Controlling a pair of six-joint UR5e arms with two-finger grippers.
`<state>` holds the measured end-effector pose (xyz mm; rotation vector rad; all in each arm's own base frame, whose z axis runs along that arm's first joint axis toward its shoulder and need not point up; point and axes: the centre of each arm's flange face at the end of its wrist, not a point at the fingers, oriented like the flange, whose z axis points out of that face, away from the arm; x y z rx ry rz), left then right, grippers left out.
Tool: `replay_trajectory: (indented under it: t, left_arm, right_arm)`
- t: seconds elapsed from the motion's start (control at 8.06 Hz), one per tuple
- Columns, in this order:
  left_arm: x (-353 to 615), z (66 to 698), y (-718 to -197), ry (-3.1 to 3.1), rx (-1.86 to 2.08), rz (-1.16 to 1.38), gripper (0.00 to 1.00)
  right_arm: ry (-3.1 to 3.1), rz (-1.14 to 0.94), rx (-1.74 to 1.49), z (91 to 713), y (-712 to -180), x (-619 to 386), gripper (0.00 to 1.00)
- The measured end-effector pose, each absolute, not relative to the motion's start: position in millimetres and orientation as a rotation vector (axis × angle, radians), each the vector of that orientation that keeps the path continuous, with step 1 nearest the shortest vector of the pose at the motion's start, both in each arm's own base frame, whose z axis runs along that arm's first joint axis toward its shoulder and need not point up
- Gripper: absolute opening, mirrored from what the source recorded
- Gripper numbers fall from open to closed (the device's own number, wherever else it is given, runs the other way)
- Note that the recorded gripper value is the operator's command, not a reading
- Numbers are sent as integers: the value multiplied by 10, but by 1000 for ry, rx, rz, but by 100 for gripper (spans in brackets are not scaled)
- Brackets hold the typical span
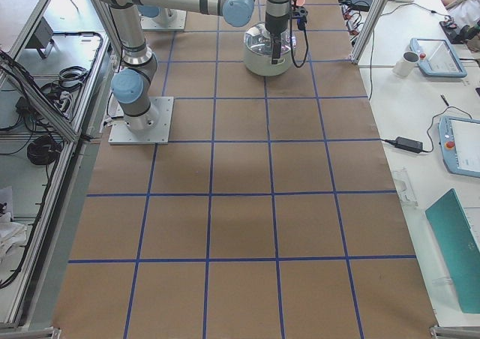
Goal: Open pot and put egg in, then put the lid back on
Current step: 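Move the right gripper over the lid knob while the left descends toward the egg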
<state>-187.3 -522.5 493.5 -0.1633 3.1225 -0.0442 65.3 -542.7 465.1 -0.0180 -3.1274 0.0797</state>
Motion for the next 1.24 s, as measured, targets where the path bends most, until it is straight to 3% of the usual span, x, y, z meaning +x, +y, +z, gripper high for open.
replay_trajectory:
  t: [0.62,1.24]
  left_arm:
    - [-1578,4811,-5534,3119,-108,-144,100]
    - [32,3374,-6733,3077,-320,-193,100]
  right_arm:
    - [-3131,85,-29,4642,-5442,660,100]
    - [-3158,169,128,4663,-5495,1312,100]
